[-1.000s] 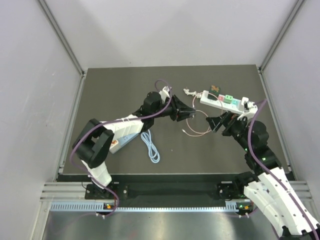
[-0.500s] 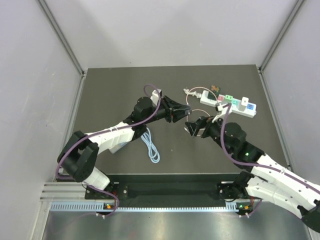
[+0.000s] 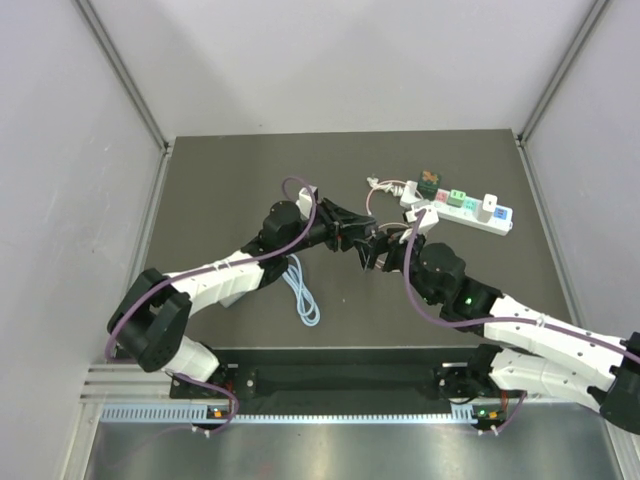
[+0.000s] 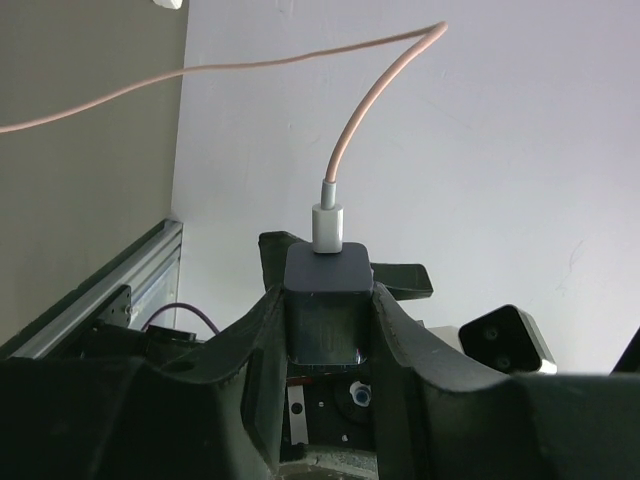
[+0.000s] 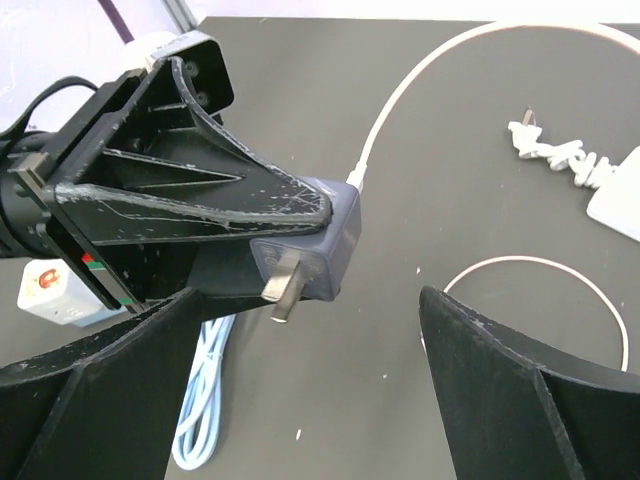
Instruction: Insert the plug
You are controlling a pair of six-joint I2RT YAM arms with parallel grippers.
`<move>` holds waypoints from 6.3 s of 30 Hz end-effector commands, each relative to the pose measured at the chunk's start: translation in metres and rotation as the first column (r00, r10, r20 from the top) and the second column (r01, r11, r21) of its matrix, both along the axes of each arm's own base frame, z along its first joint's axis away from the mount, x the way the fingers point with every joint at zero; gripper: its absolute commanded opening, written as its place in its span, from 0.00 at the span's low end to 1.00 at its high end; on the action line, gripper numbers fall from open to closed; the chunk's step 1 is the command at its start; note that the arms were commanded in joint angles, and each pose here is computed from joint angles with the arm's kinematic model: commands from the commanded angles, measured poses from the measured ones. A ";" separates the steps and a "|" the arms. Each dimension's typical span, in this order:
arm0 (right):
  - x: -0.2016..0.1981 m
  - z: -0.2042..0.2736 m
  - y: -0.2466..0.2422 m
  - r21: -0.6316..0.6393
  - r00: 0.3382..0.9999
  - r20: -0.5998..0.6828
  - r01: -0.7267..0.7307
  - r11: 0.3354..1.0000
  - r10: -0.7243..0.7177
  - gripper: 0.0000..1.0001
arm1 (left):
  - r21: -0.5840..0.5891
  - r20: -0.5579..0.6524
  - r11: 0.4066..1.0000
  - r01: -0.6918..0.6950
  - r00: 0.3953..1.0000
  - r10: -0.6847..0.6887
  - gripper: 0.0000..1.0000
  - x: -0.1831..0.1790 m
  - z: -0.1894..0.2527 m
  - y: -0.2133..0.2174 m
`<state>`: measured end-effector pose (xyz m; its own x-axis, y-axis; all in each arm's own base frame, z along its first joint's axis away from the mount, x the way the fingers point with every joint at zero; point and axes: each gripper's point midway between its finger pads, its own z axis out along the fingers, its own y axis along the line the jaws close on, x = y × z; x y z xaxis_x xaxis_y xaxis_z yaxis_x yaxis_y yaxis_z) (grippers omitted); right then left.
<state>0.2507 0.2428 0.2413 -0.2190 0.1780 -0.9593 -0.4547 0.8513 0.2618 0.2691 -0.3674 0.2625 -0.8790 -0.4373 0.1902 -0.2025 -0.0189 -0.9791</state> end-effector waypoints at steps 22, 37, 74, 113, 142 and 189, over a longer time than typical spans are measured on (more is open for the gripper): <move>0.024 0.046 0.009 -0.012 0.981 0.184 0.067 0.998 -0.064 0.28 | -0.134 0.102 0.989 0.063 0.994 -0.050 0.00 -0.032 0.048 0.006; -0.024 0.080 -0.006 -0.100 0.894 0.418 -0.133 0.986 0.163 0.00 | -0.016 0.233 0.971 0.239 0.945 -0.229 0.56 -0.074 0.050 0.010; -0.082 0.064 0.007 -0.101 0.800 0.423 -0.426 0.899 0.426 0.00 | 0.094 0.440 0.926 0.365 0.820 -0.368 0.40 -0.100 0.069 0.013; -0.099 0.053 -0.048 0.156 0.939 0.206 -0.309 0.938 0.275 1.00 | 0.693 0.375 0.667 -0.274 0.927 -0.010 0.00 0.004 0.001 0.143; -0.091 0.047 -0.047 0.142 0.963 0.111 -0.262 0.955 0.247 1.00 | 0.973 0.227 -0.118 -0.196 0.889 0.397 0.00 0.004 -0.143 0.291; -0.088 0.041 -0.050 0.096 0.966 0.109 -0.245 0.965 0.234 1.00 | 0.975 0.168 -0.210 -0.076 0.871 0.462 0.00 -0.015 -0.210 0.309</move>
<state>0.1616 0.1938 0.2640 -0.2094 0.2035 -0.9564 -0.6655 0.6870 0.2919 0.2731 -0.0629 0.0680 -0.6055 -0.4657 -0.6453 -0.6463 0.7609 0.0573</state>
